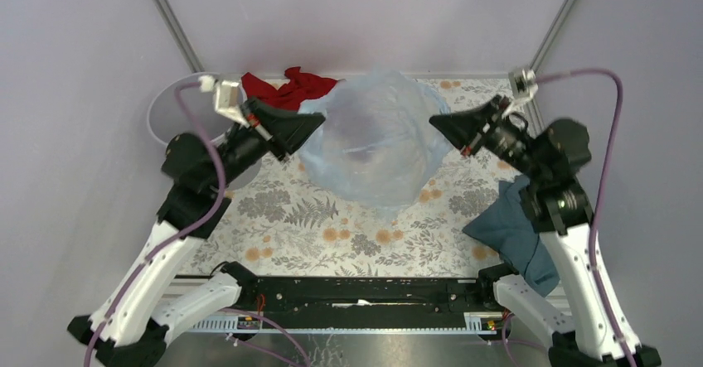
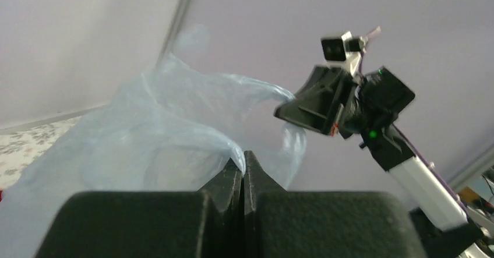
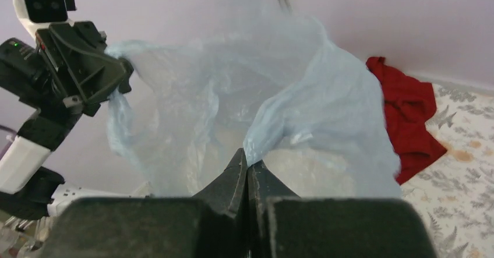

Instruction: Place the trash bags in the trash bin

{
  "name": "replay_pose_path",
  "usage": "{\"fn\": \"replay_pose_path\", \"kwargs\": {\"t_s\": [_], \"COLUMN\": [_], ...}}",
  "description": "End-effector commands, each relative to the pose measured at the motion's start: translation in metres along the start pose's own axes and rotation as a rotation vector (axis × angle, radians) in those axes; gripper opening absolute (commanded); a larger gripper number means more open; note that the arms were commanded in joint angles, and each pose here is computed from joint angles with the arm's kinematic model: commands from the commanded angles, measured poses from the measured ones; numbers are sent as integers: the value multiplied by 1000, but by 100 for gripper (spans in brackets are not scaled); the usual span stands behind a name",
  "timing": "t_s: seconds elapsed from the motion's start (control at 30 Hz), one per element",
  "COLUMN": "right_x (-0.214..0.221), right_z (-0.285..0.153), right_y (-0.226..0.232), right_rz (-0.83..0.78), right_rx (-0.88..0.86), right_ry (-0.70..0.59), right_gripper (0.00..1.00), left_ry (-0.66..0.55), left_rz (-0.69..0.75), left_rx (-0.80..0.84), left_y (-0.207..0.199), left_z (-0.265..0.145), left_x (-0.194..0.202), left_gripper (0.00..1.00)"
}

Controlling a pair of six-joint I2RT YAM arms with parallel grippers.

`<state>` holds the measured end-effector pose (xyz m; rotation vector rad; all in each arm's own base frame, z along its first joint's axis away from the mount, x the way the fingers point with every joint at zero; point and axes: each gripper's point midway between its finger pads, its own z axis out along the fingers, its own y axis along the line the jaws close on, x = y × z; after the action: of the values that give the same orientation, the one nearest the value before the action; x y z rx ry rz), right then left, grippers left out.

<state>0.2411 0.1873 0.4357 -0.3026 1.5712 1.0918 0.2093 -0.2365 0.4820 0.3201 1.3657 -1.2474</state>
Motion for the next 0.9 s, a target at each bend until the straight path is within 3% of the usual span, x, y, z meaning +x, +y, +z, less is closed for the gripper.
{"fn": "replay_pose_path", "kwargs": {"t_s": [0.0,0.03,0.1,0.2,0.33,0.43,0.6,0.67,0.8,0.87], "right_x": [74,92,108,101,98,103,117,120,122,125], "right_z": [0,1,5,16,39,52,47,42,31,26], "right_y": [-34,-41,-41,-33,-16,1,9,10,9,9], "right_rz": [119,156,229,242,229,232,173,162,143,120], "right_rx": [11,1,-59,-104,-131,-174,-174,-170,-156,-158], "right_ry": [113,139,147,132,185,205,222,224,202,188], "right_gripper": [0,0,0,0,0,0,2,10,51,67], "left_ry": [1,45,108,92,50,96,146,162,191,204], "left_rz": [-60,-64,-48,-73,-263,-389,-433,-451,-497,-518], "left_rx": [-224,-301,-294,-212,-338,-350,-347,-338,-300,-278], "left_y": [54,69,67,49,73,77,67,68,63,57], "left_z": [-13,-17,-19,-16,-6,19,63,75,93,98], "left_x": [32,43,51,47,61,87,117,125,141,147], "left_gripper": [0,0,0,0,0,0,0,0,0,0]}}
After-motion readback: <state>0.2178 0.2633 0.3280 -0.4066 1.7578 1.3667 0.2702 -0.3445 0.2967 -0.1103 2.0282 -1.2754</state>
